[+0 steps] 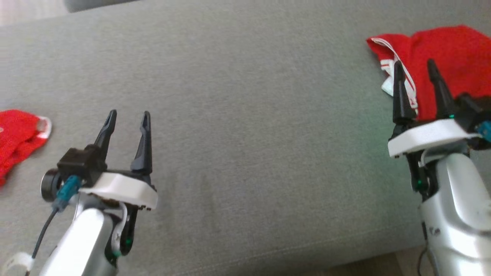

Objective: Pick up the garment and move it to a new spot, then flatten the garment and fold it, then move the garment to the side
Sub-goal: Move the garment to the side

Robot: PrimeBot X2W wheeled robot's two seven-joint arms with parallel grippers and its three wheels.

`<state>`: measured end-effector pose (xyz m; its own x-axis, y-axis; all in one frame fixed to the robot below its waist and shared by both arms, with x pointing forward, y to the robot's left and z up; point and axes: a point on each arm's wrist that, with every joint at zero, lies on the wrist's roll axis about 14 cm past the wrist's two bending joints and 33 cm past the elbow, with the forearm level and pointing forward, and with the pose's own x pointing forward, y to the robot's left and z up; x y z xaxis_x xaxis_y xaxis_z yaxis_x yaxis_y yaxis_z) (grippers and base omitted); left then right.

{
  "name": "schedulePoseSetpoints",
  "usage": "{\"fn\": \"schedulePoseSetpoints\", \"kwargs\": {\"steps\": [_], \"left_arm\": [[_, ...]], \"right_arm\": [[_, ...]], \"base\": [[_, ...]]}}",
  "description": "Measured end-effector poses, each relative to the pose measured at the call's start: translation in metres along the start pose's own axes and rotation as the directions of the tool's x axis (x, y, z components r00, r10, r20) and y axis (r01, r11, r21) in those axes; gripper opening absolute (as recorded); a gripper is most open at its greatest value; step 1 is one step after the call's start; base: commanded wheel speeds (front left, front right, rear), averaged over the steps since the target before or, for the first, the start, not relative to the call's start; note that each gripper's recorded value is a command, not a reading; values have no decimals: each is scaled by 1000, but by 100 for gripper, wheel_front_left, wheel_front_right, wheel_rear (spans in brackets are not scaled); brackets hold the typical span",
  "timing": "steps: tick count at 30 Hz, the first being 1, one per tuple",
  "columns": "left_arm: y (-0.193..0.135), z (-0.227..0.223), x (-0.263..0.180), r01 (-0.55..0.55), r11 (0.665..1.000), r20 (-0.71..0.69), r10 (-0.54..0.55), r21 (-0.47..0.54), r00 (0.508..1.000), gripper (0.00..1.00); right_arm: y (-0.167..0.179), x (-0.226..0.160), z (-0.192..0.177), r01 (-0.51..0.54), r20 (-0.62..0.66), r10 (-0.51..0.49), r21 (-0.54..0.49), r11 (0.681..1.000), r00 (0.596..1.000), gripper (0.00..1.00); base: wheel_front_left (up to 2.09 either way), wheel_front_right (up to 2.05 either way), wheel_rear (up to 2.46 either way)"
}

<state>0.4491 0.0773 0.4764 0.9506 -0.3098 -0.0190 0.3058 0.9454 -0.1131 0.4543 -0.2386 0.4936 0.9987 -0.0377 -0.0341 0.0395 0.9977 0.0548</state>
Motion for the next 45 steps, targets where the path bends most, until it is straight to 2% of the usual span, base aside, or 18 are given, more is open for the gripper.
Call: {"fn": "schedulePoseSetpoints", "kwargs": {"steps": [6,13,28,45], "left_arm": [[23,6,-28,-90,996,2,90,8,996,100],[35,12,-60,-148,989,12,147,21,989,100],[33,16,-98,-170,985,15,170,32,985,100],[31,16,-102,-173,984,15,172,33,985,100]], "right_arm": [[34,-15,12,-75,22,75,3,997,997,100],[54,-44,14,-113,15,112,16,993,994,100],[56,-93,14,-114,-16,114,12,993,993,100],[56,-99,14,-109,-25,109,22,994,994,100]], "base": [[0,0,0],[0,0,0],[0,0,0],[0,0,0]]}}
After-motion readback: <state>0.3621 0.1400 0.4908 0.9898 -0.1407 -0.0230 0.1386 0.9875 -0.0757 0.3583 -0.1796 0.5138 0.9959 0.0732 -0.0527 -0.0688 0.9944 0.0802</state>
